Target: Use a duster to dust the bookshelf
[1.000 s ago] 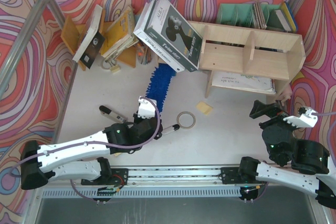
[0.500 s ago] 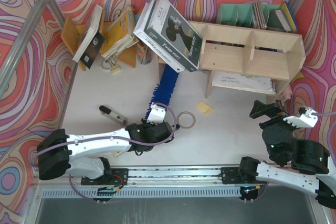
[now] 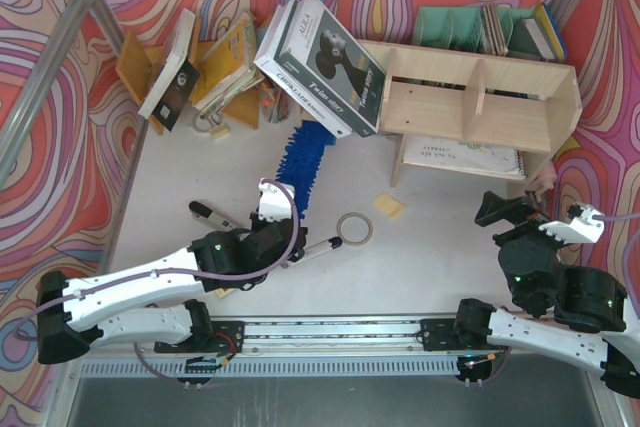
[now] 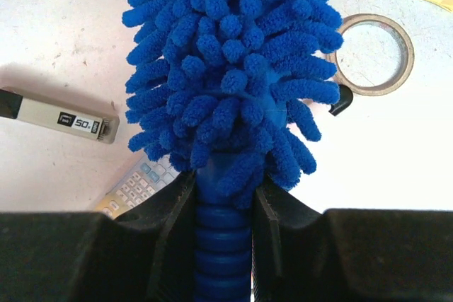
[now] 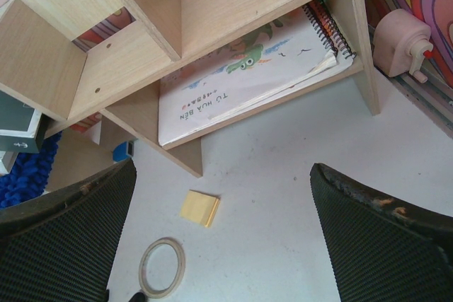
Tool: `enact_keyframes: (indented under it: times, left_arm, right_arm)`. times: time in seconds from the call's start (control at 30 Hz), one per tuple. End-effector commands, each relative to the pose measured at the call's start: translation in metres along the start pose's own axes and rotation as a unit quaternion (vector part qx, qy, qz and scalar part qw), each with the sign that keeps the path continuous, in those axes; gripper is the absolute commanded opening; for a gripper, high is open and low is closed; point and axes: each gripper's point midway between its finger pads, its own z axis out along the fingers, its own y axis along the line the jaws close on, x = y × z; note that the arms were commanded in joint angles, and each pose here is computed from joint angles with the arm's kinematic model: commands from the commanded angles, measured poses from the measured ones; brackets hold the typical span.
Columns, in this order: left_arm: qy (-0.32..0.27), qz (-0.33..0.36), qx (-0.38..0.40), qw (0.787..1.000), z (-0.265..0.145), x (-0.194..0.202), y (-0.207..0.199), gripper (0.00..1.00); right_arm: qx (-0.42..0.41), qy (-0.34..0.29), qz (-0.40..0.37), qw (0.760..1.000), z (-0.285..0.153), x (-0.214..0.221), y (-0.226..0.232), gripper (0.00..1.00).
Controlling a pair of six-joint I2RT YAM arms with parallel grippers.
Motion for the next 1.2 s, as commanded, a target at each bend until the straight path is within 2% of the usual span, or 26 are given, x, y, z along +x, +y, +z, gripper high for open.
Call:
enact_keyframes:
  times: [0.0, 0.3, 0.77, 1.17]
  left_arm:
    - [-0.033, -0.005, -0.035, 0.999, -0.009, -0.023, 0.017, 0.0]
    - [-0.056, -0.035, 0.022, 0.998, -0.017, -0.046, -0.004, 0.0]
    - [-0.024, -0.047, 0.097, 0.994, -0.002, -0.042, -0.063, 0.0]
    - [-0.014, 0.009, 0.153, 0.988, -0.007, -0.038, -0.142, 0.0]
  right_arm:
    - [0.001, -0.006, 0.006, 1.0, 0.0, -0.001, -0.002, 0.99]
    - [0.0, -0.005, 0.007, 1.0, 0.0, -0.001, -0.002, 0.99]
    - [-0.001, -0.005, 0.012, 1.0, 0.0, -0.001, -0.002, 0.99]
    - [-0.002, -0.003, 0.015, 1.0, 0.0, -0.001, -0.002, 0.99]
